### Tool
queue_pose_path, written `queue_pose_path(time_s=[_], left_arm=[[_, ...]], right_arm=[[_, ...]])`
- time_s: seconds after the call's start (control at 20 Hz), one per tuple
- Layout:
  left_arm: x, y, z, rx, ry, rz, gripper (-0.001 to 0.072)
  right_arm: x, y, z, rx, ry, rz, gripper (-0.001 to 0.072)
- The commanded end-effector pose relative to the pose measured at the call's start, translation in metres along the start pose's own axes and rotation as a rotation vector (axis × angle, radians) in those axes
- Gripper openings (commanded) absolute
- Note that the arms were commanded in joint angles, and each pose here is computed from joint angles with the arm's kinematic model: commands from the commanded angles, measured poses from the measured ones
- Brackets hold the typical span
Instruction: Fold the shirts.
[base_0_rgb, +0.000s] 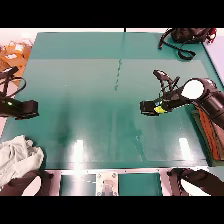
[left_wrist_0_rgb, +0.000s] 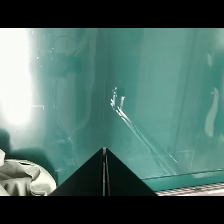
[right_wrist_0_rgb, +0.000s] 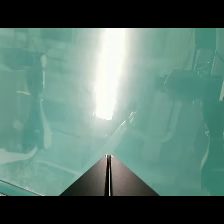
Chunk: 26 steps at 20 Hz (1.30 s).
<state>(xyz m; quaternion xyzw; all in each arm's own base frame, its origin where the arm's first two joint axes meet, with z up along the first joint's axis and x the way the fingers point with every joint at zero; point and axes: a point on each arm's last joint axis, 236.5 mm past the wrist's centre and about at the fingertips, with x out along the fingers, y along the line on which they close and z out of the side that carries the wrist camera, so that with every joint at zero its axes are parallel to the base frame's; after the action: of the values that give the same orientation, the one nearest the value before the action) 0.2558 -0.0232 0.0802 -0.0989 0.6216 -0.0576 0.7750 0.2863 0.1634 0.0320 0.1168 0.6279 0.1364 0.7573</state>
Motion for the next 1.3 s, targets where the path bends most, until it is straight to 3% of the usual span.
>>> queue_pose_path(time_s=[0.0,0.2,0.3,0.35,0.4,0.45,0.55,0.8,0.95,1.0,1.05,1.1,1.15,1.2,1.25], left_arm=[[0.000,0.001,0.000,0.001,-0.002,0.004,0.0021],[0.000,0.009,0.000,0.001,-0.001,0.036,0.0021],[-0.002,0.029,-0.005,-0.033,0.020,0.125,0.0024],[-0.005,0.048,-0.011,-0.065,0.040,0.204,0.0203],[-0.011,0.071,-0.018,-0.109,0.061,0.307,0.0592],[-0.020,0.092,-0.026,-0.148,0.083,0.408,0.0720],[-0.022,0.117,-0.055,-0.176,0.193,0.525,0.0720],[0.040,0.134,-0.158,-0.190,0.555,0.566,0.0720],[0.074,0.145,-0.200,-0.142,0.642,0.574,0.0720],[0.082,0.147,-0.203,-0.125,0.640,0.567,0.0694],[0.085,0.149,-0.195,-0.103,0.614,0.567,0.0558],[0.086,0.152,-0.191,-0.081,0.600,0.569,0.0517],[0.088,0.153,-0.187,-0.072,0.583,0.569,0.0398],[0.089,0.153,-0.183,-0.058,0.572,0.565,0.0012],[0.089,0.153,-0.182,-0.052,0.568,0.563,0.0021]], right_arm=[[0.000,0.000,0.000,-0.001,0.000,0.001,0.0014],[0.000,0.000,0.000,-0.001,0.000,0.001,0.0014],[0.000,0.000,0.000,-0.001,0.000,0.001,0.0014],[0.000,0.000,0.000,-0.001,0.000,0.001,0.0014],[0.000,0.000,0.000,-0.001,0.000,0.001,0.0014],[0.000,0.000,0.000,-0.001,0.000,0.001,0.0014],[0.000,0.000,0.000,-0.001,0.000,0.001,0.0014],[0.000,0.000,0.000,-0.001,0.000,0.001,0.0014],[0.000,0.000,0.000,-0.001,0.000,0.000,0.0014],[0.000,0.000,0.000,0.000,-0.001,0.000,0.0014],[0.000,0.000,0.000,-0.001,0.000,0.000,0.0014],[0.000,0.000,0.000,-0.001,0.000,0.000,0.0014],[0.000,0.000,0.000,-0.001,0.000,0.000,0.0014],[0.000,0.000,0.000,-0.001,0.000,0.000,0.0014],[0.000,0.000,0.000,-0.001,0.000,0.001,0.0014]])
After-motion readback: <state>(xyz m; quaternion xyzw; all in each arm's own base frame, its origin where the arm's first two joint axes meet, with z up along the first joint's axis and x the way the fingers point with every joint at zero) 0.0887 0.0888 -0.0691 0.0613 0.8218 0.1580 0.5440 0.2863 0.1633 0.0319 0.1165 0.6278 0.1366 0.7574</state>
